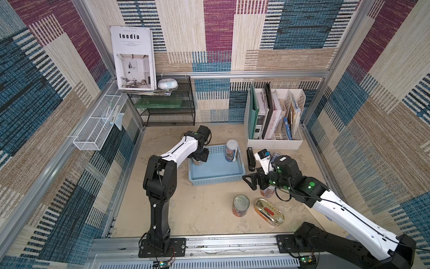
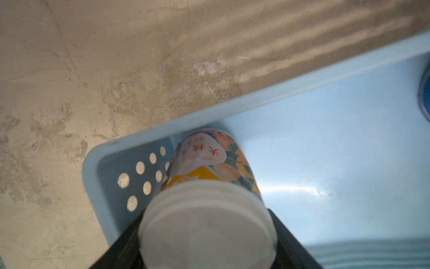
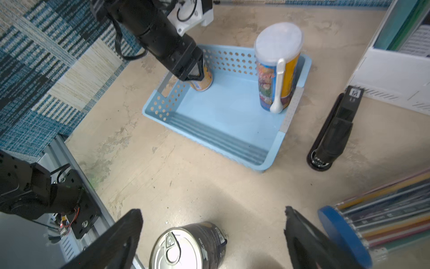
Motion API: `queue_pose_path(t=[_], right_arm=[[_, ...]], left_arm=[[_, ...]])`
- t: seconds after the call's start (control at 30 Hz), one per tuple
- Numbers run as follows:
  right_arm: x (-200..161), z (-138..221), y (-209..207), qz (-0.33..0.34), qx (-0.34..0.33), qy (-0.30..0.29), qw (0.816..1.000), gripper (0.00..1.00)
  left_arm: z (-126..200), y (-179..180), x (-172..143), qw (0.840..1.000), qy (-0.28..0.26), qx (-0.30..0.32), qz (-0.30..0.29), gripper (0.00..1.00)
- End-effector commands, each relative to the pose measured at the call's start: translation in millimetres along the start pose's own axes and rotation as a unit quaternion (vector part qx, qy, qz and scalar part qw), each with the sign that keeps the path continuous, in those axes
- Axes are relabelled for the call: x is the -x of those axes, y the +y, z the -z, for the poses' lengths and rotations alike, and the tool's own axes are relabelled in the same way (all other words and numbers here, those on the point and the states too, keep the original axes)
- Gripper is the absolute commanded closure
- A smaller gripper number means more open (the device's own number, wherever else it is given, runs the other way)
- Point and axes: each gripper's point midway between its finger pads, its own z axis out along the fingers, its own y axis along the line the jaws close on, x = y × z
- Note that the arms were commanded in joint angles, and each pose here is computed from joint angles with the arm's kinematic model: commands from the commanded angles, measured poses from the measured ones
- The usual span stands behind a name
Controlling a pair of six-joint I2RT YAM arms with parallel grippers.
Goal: Put the canned food in the basket
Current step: Place the canned food in the basket.
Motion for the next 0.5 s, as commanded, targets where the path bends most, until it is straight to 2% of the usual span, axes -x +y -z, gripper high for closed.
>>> queue_pose_path(t=[0.0,0.2,0.3,0.37,0.47], right_arm=[[-26.5,-5.7,1.1,-0.003,0.001,0.045,0.999,0.01],[-63.7,-14.2,4.3,-0.011,-0.003,0.101,0.995,0.01],[-77.0,-15.8,10.2,-0.011,-0.001,0.125,0.992,0.01],[-82.5,-16.2,18.7,-0.009,0.011,0.131,0.991,0.01],[-90.7,-18.4,28.7,-0.007,0.021,0.140,0.990,0.01]], left_arm=[[0.7,8.7,9.3,1.000,-0.021,0.016,0.016,0.40],[-2.3,11.3,9.6,0.999,-0.019,0.015,0.024,0.19],[0.7,9.7,10.5,0.999,-0.023,0.009,0.026,0.12],[5.6,7.5,12.1,0.999,-0.029,0.000,0.030,0.01],[14.2,1.7,13.8,0.998,-0.037,-0.019,0.037,0.01]])
